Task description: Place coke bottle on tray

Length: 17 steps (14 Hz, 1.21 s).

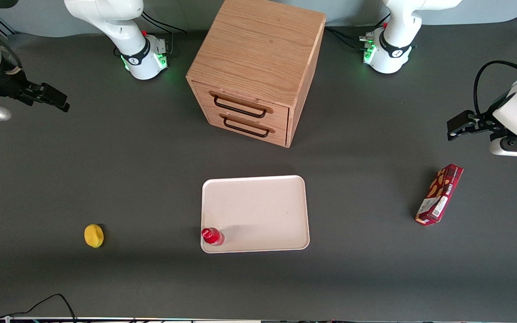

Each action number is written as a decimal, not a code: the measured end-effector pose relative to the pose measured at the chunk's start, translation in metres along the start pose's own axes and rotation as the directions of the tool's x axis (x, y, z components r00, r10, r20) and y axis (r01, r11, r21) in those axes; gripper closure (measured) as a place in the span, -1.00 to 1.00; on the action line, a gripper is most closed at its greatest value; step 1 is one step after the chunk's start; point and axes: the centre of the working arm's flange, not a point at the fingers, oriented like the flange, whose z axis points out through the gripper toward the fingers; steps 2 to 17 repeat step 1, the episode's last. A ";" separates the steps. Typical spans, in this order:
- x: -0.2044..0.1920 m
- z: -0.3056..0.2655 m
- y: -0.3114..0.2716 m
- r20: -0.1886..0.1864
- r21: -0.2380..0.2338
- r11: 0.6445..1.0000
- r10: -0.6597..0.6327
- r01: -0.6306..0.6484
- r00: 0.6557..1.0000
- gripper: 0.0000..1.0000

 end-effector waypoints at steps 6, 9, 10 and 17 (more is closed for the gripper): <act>-0.004 -0.001 0.000 -0.006 0.001 1.000 0.001 -0.001 1.000 -1.00; -0.004 -0.001 0.000 -0.006 0.001 1.000 0.001 -0.001 1.000 -1.00; -0.004 -0.001 0.000 -0.006 0.001 1.000 0.001 -0.001 1.000 -1.00; -0.004 -0.001 0.000 -0.006 0.001 1.000 0.001 -0.001 1.000 -1.00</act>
